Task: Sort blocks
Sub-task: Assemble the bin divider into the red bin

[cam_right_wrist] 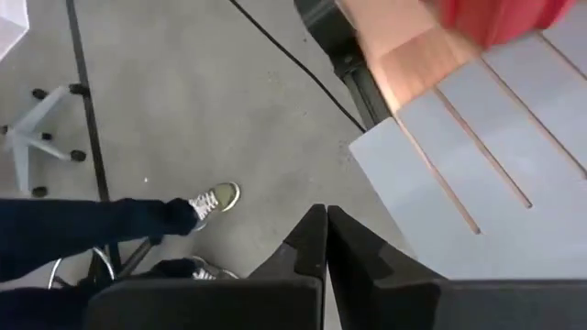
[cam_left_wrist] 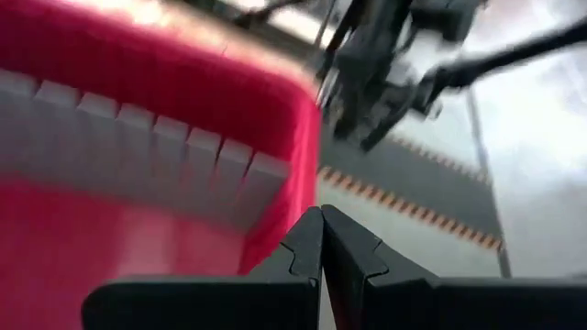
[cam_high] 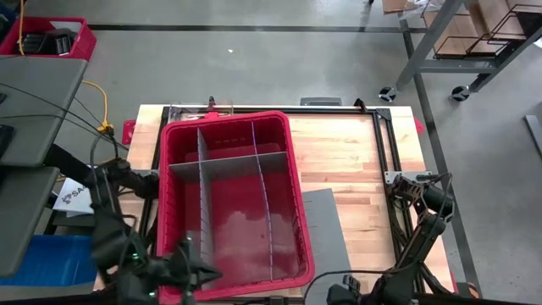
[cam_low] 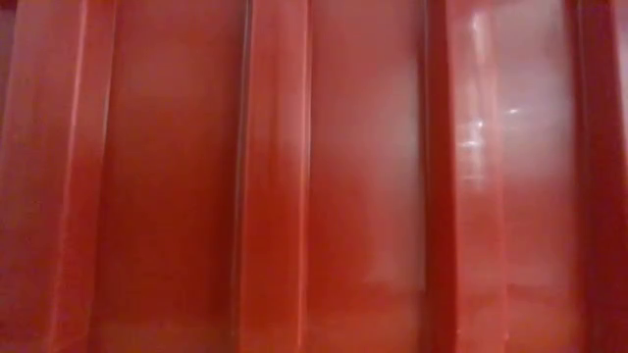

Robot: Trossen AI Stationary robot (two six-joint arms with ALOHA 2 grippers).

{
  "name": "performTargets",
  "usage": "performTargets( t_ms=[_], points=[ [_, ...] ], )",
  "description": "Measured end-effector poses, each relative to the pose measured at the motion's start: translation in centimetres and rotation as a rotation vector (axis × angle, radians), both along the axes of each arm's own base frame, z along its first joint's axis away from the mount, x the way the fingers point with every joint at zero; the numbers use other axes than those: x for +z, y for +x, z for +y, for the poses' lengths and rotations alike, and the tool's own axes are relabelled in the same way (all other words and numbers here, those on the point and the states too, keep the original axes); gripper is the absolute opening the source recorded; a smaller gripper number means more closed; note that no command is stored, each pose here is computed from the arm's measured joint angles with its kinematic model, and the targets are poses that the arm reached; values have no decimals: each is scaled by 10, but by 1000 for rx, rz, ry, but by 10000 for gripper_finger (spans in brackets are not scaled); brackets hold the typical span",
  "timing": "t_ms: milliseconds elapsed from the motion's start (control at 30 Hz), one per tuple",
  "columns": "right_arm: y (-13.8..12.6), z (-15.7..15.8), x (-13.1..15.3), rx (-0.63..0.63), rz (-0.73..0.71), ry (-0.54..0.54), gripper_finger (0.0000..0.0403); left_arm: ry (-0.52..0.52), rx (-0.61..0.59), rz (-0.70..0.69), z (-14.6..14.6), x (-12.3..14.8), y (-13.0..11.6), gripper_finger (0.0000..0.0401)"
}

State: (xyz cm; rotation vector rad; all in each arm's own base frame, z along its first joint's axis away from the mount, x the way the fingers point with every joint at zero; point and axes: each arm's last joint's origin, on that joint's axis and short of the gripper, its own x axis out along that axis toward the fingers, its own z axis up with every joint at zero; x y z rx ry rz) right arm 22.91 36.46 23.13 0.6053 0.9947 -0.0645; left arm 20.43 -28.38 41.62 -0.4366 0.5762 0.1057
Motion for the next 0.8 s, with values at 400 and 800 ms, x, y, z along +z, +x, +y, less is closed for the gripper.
performTargets(
  t_ms=[400,800],
  points=[
    [64,-31,17,-67,-239,-47,0,27,-110,308,-7,-17,-48,0],
    [86,-74,33,-155,-112,-242,0,15,-38,300,-19,-42,-63,0]
  ],
)
